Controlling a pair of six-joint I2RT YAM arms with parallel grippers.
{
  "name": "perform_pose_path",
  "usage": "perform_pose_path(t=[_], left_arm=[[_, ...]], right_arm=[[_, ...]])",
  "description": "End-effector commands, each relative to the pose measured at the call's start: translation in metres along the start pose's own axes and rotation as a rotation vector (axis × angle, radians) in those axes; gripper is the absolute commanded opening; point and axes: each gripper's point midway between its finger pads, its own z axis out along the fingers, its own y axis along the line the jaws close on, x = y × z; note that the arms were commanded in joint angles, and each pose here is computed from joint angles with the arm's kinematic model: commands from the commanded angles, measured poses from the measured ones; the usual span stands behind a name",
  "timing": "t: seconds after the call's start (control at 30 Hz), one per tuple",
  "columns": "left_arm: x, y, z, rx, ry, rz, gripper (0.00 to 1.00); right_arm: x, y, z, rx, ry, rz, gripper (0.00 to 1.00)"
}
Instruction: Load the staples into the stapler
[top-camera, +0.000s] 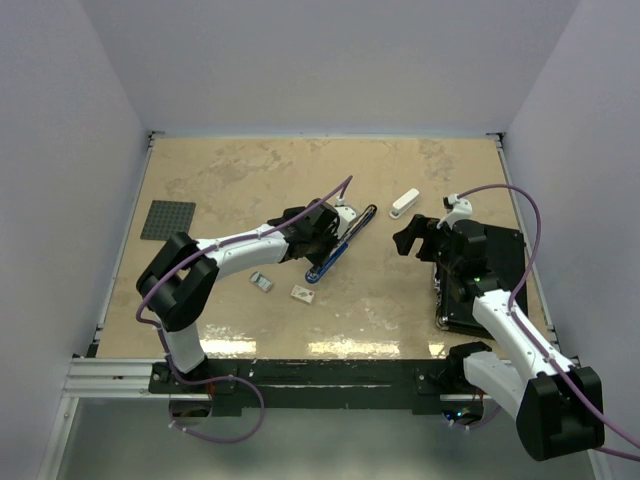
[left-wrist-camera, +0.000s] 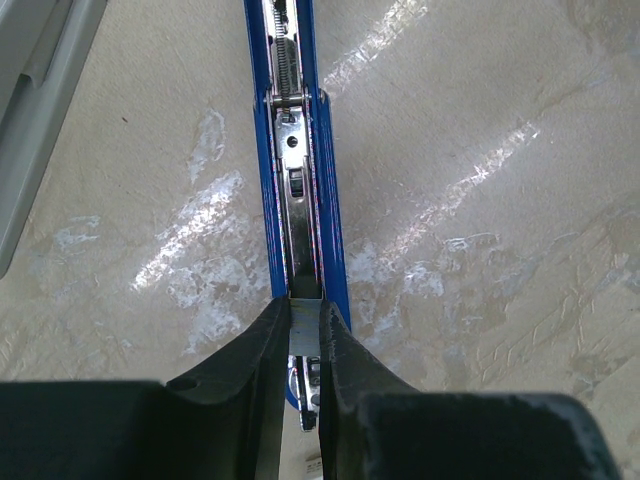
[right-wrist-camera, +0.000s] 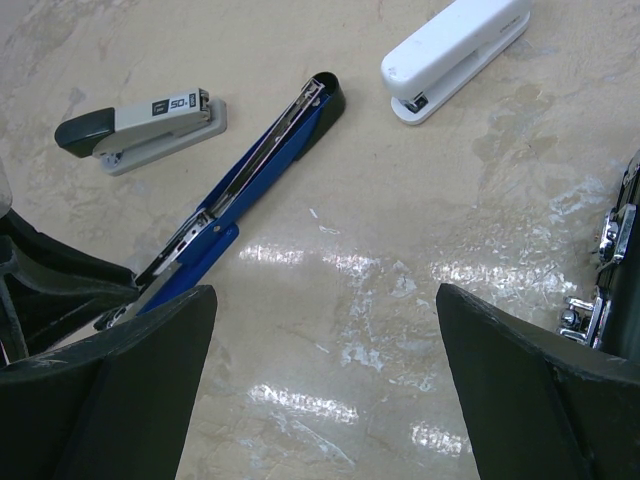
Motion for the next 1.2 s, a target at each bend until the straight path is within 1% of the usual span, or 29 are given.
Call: perform_pose_path(t=[0.0,0.53,1.17], left_arm=[[-0.033,-0.009,-0.013,0.045,-0.095,0.024,0.0],[-0.043,-0.006,-0.018,0.026,-0.137,0.007,0.0],[-0.028,-0.007,-0.01,0.036,-0.086,0.011,0.0]], right_arm=[[-0.02,0.012,-0.001,-0.043,-0.055,-0.023,0.97],[-0.019,0.011,-0.001,-0.042,-0.054,-0.024,0.97],[-0.018,0.012,-0.002,-0.044,-0.053,-0.024,0.97]])
